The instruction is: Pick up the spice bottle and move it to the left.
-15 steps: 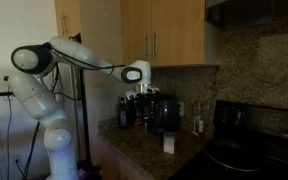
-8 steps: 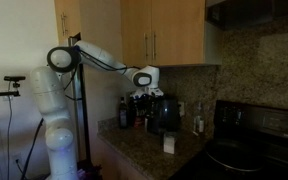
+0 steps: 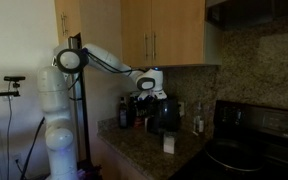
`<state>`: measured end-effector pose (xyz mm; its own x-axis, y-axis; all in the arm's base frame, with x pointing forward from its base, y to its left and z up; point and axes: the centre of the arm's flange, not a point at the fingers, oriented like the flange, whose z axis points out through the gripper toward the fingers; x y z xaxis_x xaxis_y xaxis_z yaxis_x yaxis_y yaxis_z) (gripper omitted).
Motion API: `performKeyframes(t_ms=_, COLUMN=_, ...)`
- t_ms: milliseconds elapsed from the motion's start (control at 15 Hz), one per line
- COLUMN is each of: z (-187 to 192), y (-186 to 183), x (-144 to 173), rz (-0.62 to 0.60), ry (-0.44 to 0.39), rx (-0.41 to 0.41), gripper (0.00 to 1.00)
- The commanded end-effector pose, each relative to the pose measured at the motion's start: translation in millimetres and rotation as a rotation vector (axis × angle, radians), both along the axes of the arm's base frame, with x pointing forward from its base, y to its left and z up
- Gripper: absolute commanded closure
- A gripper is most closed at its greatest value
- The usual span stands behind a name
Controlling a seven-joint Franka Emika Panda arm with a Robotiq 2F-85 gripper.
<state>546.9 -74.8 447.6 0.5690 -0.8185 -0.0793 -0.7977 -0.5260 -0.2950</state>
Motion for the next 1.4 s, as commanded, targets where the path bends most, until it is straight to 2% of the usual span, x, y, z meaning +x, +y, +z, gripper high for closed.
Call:
performKeyframes(t_ms=0, z=-25.0, y=-1.2, x=40.1, rz=-0.166, ry=-0.069, rx=0.010, gripper=0.00)
performKeyframes(t_ms=200, z=-40.6, y=-0.8, x=48.5, rz=-0.256, ry=-0.012, rx=-0.038, gripper=0.00)
performKeyframes(t_ms=267, z=-38.1, y=-3.1, x=35.5, rz=-0.208, ry=-0.034, rx=-0.023, gripper=0.00)
performKeyframes(t_ms=600, z=-41.7, y=-1.8, x=37.5, rz=-0.215, ry=-0.025, rx=-0.027, gripper=0.00)
performKeyframes(t_ms=800, z=-69.4, y=-0.7, x=44.6, rz=-0.217, ry=-0.034, rx=-0.029, gripper=0.00)
performKeyframes(t_ms=1067, z=-86.3, y=0.5, x=51.8, rz=-0.235, ry=-0.036, rx=-0.008, gripper=0.00)
performKeyframes(t_ms=1133, z=-89.6, y=0.5, x=52.8, rz=-0.241, ry=-0.032, rx=-0.012, gripper=0.02)
performKeyframes(t_ms=1200, z=-92.6, y=-0.4, x=53.0, rz=-0.238, ry=-0.025, rx=-0.015, gripper=0.27)
performKeyframes(t_ms=1267, z=-95.4, y=-1.0, x=52.8, rz=-0.237, ry=-0.019, rx=-0.014, gripper=0.27)
performKeyframes(t_ms=1333, z=-96.9, y=-1.8, x=52.5, rz=-0.237, ry=-0.015, rx=-0.015, gripper=0.35)
